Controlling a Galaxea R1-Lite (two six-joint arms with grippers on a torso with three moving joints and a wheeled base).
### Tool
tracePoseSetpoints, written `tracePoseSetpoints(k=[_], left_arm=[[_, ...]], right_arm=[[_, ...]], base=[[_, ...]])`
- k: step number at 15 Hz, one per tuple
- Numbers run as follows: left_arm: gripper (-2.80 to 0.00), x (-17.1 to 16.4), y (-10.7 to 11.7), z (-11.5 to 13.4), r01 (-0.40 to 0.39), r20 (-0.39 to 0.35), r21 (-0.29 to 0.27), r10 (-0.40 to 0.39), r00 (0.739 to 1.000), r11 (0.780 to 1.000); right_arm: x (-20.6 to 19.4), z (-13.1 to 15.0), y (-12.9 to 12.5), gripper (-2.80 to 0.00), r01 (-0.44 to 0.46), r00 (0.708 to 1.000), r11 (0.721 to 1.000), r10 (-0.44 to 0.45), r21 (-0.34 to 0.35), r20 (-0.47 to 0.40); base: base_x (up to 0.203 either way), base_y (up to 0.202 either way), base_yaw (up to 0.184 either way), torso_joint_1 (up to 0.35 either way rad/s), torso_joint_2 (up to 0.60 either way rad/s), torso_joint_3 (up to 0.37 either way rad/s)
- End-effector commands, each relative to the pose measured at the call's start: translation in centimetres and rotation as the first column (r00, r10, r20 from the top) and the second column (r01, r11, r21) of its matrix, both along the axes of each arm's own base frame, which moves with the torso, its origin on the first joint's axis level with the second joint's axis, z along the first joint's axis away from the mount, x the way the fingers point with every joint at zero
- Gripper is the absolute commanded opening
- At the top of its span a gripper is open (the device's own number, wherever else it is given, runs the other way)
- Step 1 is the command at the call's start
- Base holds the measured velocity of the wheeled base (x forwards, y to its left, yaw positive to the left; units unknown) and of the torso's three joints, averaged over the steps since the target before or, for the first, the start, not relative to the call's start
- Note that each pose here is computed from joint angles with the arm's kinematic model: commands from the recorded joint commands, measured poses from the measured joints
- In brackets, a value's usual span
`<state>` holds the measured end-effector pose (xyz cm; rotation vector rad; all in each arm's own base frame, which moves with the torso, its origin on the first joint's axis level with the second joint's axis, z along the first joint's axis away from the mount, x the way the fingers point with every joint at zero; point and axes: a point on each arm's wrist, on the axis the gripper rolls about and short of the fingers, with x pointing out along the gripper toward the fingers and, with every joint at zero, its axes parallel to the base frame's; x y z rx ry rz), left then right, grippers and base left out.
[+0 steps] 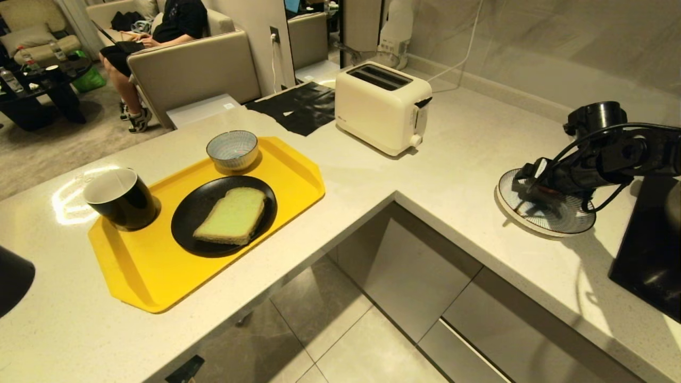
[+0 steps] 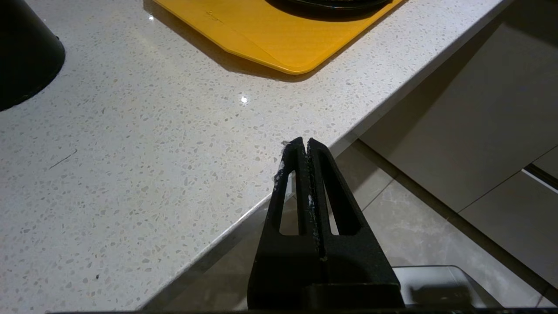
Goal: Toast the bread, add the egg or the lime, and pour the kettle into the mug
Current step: Pick up the egg
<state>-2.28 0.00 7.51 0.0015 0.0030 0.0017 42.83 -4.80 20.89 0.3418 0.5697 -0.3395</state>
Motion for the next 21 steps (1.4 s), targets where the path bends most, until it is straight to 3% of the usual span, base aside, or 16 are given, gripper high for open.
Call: tracePoseSetpoints(k=[1,21], left_arm=[[-2.80,0.0,0.0,0.0,0.000,0.001,0.000,0.000,1.000,1.000],[-2.80,0.0,0.0,0.0,0.000,0.000,-0.001,0.000,1.000,1.000]], right_arm=[[0.1,-0.3,-0.1,0.00,0.003,1.000,1.000,-0.003,-0.001,-0.009],[-0.5,0.9,-1.3,0.00,0.031,0.999,0.999,-0.031,-0.008,0.021]], base=[[0.000,0.000,0.000,0.000,0.00,0.000],[0.000,0.000,0.000,0.000,0.00,0.000]])
